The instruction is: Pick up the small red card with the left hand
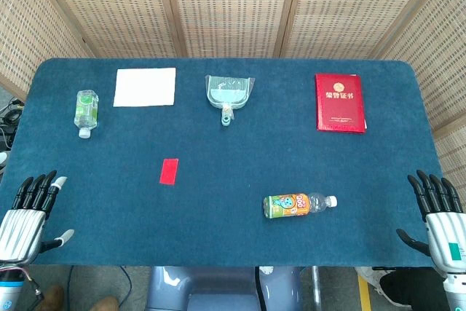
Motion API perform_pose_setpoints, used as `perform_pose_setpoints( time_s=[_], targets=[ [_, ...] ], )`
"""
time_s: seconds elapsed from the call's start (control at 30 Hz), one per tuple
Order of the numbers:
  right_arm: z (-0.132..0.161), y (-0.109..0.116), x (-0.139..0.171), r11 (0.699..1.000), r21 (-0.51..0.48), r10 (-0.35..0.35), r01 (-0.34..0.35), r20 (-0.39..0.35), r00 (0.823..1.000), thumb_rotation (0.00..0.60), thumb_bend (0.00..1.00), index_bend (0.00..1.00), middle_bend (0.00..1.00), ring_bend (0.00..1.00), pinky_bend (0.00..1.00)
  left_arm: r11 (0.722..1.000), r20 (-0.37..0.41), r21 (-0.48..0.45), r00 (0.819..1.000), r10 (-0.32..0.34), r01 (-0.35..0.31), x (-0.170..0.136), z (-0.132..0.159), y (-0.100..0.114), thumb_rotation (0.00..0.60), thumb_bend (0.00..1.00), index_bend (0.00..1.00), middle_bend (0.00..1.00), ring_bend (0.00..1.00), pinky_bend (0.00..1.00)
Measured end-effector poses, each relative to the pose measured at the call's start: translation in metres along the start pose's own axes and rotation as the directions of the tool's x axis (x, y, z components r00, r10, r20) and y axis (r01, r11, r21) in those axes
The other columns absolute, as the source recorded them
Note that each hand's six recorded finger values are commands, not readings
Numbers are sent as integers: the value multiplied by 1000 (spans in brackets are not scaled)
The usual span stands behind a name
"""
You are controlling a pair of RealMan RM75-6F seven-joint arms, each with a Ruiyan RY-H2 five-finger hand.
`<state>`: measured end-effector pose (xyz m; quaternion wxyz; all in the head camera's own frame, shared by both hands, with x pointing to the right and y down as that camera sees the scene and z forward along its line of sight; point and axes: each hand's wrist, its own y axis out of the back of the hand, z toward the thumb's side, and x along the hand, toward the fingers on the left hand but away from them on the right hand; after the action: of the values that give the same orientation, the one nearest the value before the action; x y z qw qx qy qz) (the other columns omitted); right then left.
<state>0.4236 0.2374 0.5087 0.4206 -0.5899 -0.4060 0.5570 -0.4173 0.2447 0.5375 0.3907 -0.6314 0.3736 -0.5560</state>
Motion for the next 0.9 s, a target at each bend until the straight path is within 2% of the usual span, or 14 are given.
perform_pose_setpoints(
  time_s=[0.33,0.5,0.53,0.77,0.9],
  targets=[
    [0,0,0,1000,-8,4,-4,-2,1000,600,0,1,0,0,0,1000,3,5,1000,-20,19,6,0,-7,600,0,0,0,0,0],
    [0,-1,0,1000,-21,8,-8,-1,1000,600,0,7,0,0,0,999,35,6,999,-39,39,28,4,-17,600,0,2,0,0,0],
    [0,-1,-1,1000,-23,9,-9,-1,1000,600,0,9,0,0,0,999,48,3,998,-38,38,36,7,-18,600,0,20,0,0,0],
    [-2,-3,-8,999,-26,21,-21,7,1000,600,0,17,0,0,0,999,161,-19,986,-38,41,99,34,-31,600,0,313,0,0,0],
    [-7,-7,-15,999,-29,41,-41,28,999,600,0,17,0,0,0,996,202,-21,976,-77,82,134,56,-48,600,28,377,0,0,0]
  ],
)
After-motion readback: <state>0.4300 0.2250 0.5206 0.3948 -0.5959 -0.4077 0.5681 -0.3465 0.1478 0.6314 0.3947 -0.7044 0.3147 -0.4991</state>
